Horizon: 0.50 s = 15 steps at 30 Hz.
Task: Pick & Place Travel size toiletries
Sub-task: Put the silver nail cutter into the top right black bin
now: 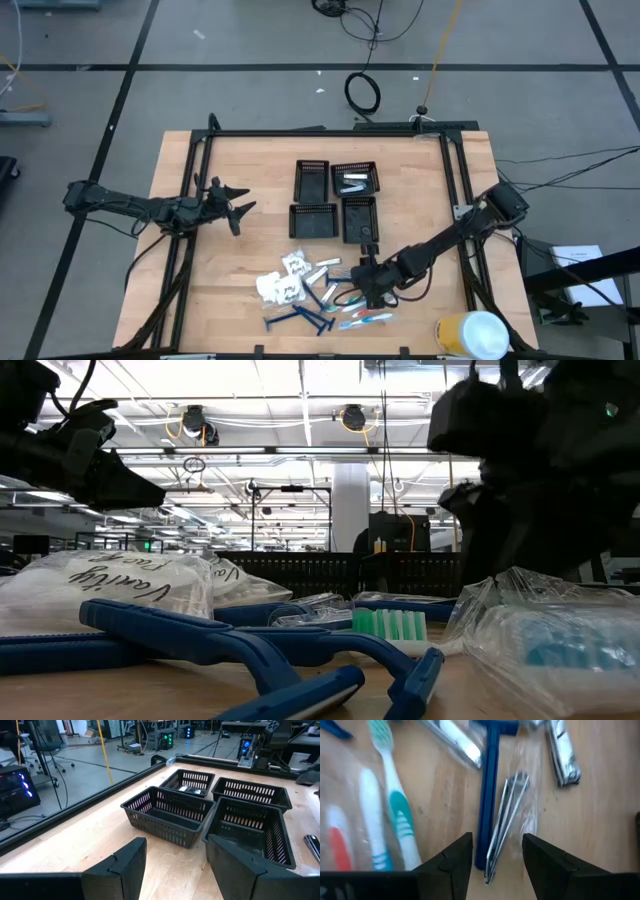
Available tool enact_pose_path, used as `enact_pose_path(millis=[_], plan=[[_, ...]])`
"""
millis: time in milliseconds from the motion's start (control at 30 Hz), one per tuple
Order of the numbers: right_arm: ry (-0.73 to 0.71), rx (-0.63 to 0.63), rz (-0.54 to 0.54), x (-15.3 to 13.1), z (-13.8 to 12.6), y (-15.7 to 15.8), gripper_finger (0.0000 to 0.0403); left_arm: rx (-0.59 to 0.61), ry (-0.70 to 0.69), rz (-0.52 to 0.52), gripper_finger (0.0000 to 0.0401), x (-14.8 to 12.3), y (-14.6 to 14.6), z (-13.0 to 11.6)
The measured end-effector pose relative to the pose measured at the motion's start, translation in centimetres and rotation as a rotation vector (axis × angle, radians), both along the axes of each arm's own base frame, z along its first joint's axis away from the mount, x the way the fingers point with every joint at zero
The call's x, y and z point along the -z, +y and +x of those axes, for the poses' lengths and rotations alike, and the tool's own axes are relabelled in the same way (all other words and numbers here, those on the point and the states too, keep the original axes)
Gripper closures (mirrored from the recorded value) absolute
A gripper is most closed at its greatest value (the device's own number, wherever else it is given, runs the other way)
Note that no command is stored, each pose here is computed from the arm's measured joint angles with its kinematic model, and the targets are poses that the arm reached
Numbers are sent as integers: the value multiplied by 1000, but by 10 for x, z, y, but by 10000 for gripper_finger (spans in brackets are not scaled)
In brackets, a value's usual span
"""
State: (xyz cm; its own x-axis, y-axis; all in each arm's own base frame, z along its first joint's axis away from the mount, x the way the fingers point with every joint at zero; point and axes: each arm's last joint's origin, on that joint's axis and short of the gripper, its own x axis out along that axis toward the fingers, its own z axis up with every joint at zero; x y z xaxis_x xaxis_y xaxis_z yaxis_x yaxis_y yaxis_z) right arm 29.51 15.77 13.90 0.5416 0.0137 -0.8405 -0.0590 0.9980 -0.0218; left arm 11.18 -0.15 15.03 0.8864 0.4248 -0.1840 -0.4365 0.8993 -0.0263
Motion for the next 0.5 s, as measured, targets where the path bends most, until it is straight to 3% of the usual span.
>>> enact_pose_path(millis=[133,500], plan=[[-37,-17,39,-13,-1,0,243,1,0,0,192,0,0,0],[-48,-7,-34,-10,3,-8,243,0,0,0,192,0,0,0]])
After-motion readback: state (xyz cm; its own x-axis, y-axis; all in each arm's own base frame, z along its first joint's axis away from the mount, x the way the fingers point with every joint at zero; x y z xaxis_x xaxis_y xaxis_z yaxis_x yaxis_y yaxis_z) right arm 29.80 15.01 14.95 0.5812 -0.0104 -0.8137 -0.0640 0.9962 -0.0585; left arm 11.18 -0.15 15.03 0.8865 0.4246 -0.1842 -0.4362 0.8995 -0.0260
